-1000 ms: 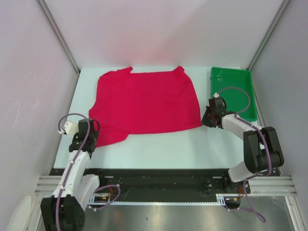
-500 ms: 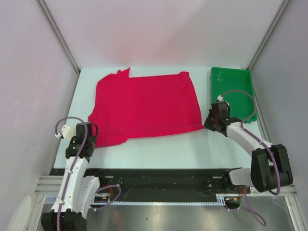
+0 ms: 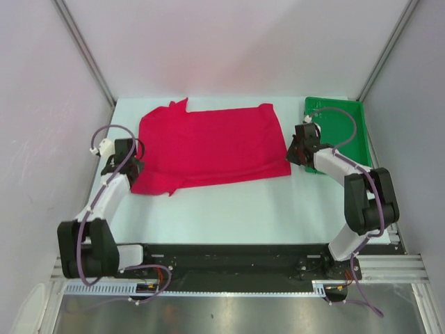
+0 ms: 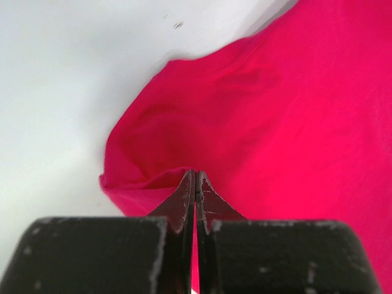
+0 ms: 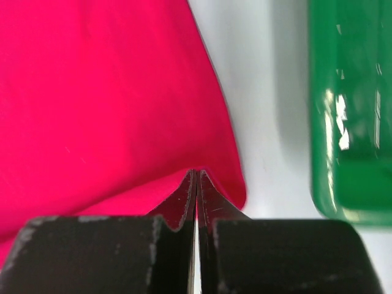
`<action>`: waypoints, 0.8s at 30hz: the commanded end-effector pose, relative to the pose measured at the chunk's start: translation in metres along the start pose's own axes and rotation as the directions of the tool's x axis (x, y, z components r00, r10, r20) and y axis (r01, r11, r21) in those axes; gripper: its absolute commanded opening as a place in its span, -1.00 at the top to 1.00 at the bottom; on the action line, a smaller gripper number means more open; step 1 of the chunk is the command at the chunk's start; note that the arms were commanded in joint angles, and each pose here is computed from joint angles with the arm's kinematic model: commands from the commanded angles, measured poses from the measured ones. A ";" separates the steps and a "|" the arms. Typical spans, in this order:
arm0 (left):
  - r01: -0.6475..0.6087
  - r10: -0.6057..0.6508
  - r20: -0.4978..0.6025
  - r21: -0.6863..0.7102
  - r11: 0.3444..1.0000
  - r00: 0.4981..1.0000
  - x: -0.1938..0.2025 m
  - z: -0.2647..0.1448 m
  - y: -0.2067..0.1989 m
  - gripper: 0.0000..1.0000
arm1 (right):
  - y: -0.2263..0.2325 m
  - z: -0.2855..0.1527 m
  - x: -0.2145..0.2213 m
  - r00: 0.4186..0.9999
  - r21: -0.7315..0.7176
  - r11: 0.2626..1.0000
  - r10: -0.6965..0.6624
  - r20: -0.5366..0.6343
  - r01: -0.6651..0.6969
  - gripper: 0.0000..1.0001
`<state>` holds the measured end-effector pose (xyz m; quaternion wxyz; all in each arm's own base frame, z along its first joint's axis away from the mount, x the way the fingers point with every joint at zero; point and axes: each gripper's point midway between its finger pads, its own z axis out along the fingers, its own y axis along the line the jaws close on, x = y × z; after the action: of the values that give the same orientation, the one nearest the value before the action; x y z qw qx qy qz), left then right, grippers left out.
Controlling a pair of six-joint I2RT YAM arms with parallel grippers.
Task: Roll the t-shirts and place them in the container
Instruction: Fold the T-shirt at the center of the board.
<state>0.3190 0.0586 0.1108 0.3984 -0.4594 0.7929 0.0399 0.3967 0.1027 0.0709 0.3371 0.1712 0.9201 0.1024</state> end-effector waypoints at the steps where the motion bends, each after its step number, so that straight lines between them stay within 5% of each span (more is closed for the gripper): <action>1: -0.009 0.004 0.070 0.063 0.998 0.998 -0.033 0.011 -0.041 1.00 | 0.013 0.014 -0.035 0.997 -0.012 1.000 0.009 0.076 -0.008 1.00; 24: -0.037 0.037 0.020 0.017 0.999 0.999 -0.037 0.057 -0.077 1.00 | -0.001 0.044 -0.060 0.994 0.004 0.999 0.054 0.097 -0.054 1.00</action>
<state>0.4011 0.0637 0.1072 0.3892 -0.4492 0.8027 0.0490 0.4440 0.0909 0.0569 0.3420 0.1941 0.9141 0.0986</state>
